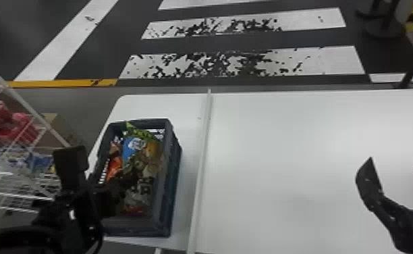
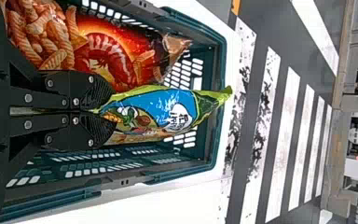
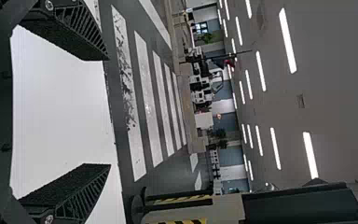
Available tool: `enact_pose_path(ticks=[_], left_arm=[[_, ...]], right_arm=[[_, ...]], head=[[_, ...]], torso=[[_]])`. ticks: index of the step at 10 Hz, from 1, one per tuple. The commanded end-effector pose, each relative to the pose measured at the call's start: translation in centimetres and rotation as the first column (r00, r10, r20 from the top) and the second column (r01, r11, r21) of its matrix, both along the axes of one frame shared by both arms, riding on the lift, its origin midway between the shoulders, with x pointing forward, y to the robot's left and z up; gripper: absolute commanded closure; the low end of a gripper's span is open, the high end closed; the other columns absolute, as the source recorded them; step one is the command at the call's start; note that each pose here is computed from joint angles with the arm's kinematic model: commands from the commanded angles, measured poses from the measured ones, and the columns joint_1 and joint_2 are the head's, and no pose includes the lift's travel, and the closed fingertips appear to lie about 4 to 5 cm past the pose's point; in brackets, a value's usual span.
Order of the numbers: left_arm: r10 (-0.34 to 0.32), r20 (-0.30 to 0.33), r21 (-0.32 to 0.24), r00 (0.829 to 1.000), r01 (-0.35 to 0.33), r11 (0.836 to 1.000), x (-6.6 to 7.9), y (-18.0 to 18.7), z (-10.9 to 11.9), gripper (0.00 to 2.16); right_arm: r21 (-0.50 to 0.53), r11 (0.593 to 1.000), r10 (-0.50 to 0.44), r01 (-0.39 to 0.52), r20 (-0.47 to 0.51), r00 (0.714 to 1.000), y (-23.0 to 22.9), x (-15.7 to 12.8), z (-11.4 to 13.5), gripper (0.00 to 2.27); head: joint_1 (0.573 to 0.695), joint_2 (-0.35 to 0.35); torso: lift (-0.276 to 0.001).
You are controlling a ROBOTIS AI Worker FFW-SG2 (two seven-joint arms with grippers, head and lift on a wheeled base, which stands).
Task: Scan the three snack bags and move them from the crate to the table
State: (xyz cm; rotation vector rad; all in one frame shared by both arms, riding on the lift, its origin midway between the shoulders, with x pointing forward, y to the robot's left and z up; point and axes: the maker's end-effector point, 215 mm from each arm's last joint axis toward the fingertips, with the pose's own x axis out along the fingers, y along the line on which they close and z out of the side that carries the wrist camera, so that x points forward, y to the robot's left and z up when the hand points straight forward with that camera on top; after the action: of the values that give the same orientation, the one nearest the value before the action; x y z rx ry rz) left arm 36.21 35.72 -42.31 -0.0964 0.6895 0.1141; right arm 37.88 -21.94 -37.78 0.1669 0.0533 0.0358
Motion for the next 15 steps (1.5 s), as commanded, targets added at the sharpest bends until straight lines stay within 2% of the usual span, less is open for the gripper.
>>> enact_pose_path(ticks=[1,4,5,7,8,10,12,13,14,15], left_arm=[[-0.011,0.035,0.021,0.999,0.010,1.000,-0.3,-0.2,2.2,1.80],[-0.061,0.156,0.044,0.986,0.055,0.997,-0.3,-2.9,8.8,1.79],[-0.082,0.203,0.047,0.976,0.074,0.996,-0.3,-4.2,11.4,1.79],[-0.136,0.264,0.036,0.955,0.131,0.991,-0.4,-7.6,15.1,1.79],[-0.178,0.277,-0.009,0.944,0.187,0.982,-0.6,-10.1,15.8,1.79],[-0.250,0.256,-0.092,0.934,0.280,0.955,-0.9,-14.9,14.4,1.79],[-0.331,0.221,-0.199,0.917,0.375,0.906,-0.7,-20.4,10.9,1.79],[-0.388,0.194,-0.270,0.901,0.429,0.862,-1.0,-23.2,8.5,1.79],[-0.436,0.179,-0.354,0.882,0.471,0.808,-1.2,-25.9,6.3,1.79],[-0.478,0.179,-0.439,0.860,0.505,0.744,-1.2,-28.9,4.5,1.79]], right_arm=[[0.006,1.000,-0.005,0.005,-0.002,1.000,0.0,0.0,0.0,0.07],[0.009,0.999,-0.032,0.032,0.003,0.999,-0.9,0.1,0.1,0.07],[0.005,0.999,-0.041,0.041,0.007,0.999,-1.4,0.2,0.4,0.07],[0.002,0.998,-0.055,0.055,0.016,0.998,-2.0,0.3,0.9,0.07],[-0.002,0.998,-0.070,0.070,0.020,0.997,-2.8,0.4,1.1,0.07],[-0.002,0.995,-0.100,0.100,0.023,0.995,-4.2,0.6,1.3,0.07],[-0.007,0.994,-0.105,0.105,0.025,0.994,-4.6,1.3,1.5,0.07],[-0.011,0.995,-0.103,0.104,0.022,0.994,-4.6,1.8,1.5,0.08],[-0.014,0.994,-0.105,0.105,0.017,0.994,-4.8,2.2,1.4,0.08],[-0.020,0.993,-0.115,0.115,0.019,0.993,-5.4,2.3,1.5,0.08]], head=[[0.695,0.212],[0.695,0.196],[0.695,0.175],[0.695,0.130],[0.695,0.099],[0.695,0.000],[0.695,-0.103],[0.695,-0.127],[0.695,-0.175],[0.695,-0.223]], torso=[[-0.062],[-0.062],[-0.062],[-0.062],[-0.062],[-0.062],[-0.062],[-0.062],[-0.062],[-0.062]])
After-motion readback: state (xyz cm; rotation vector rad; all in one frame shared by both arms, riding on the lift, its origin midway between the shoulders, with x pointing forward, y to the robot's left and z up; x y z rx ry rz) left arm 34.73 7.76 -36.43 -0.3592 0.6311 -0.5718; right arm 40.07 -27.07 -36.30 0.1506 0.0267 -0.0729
